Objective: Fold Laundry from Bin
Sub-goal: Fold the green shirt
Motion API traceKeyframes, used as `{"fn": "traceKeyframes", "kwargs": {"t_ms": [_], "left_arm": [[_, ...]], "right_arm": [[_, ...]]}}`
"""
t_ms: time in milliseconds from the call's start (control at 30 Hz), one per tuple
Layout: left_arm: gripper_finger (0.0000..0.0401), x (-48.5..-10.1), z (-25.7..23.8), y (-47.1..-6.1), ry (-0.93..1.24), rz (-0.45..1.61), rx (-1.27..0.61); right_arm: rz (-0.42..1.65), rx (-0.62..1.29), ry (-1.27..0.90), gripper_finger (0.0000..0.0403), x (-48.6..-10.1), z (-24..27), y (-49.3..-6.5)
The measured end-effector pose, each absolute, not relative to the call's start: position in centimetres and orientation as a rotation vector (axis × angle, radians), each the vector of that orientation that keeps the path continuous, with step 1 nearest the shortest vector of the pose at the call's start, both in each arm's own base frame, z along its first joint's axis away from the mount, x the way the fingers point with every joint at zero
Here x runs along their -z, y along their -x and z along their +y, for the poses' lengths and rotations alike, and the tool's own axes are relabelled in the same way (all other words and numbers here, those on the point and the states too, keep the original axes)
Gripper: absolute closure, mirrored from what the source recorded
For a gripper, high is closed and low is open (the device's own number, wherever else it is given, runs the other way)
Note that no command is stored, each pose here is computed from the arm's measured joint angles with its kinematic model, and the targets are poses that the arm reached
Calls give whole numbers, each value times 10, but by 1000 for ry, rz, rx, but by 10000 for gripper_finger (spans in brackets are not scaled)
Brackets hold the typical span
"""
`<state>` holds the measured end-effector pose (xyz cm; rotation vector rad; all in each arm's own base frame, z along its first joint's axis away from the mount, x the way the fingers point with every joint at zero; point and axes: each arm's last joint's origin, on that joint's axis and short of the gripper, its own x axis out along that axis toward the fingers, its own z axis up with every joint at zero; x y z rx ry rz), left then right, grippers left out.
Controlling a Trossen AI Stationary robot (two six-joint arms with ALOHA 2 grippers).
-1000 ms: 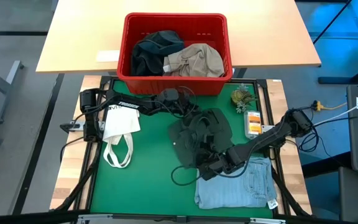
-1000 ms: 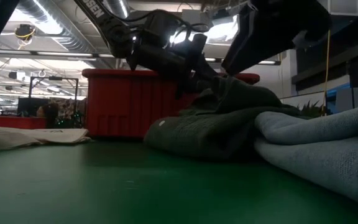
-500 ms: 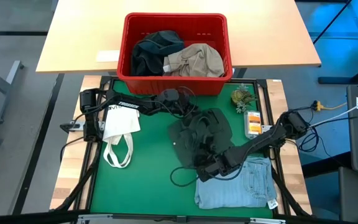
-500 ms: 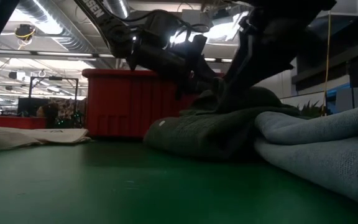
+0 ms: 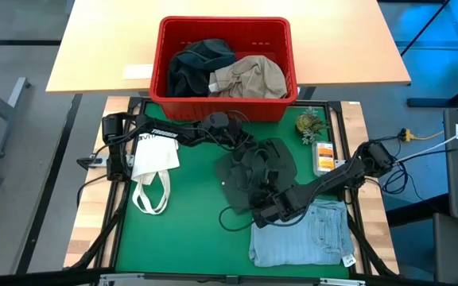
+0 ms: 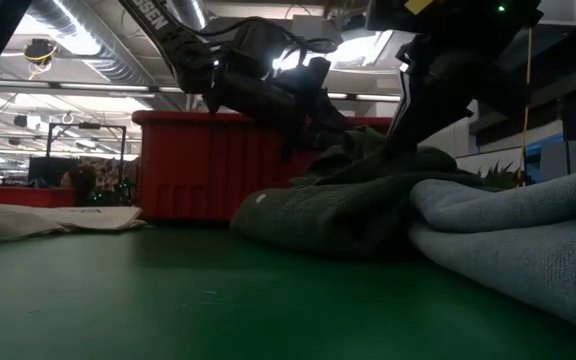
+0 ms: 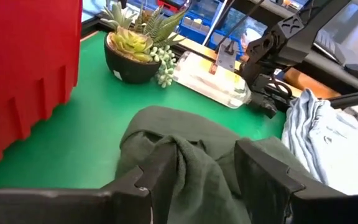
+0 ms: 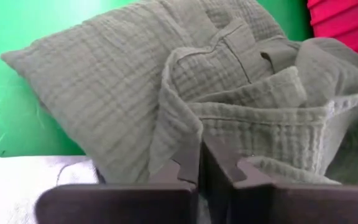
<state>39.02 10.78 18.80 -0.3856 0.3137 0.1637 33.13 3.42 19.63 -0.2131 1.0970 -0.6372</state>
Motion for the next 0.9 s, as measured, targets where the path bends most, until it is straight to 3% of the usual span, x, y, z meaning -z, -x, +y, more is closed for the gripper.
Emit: {"fn": "traceKeyframes", "kwargs": {"t_ms": [367,600,900], "left_arm": [[246,-226,108,-365,195,395,-207],[246,-241,109,-347,187,473,-267],[246,-225,63,-335,241,764,-71]], "right_arm": [[1109,643,203,393,-198,34,-329],[1103,648,181,398,-207,33,-323],[1091,710,118,399,-231,30,-302]]}}
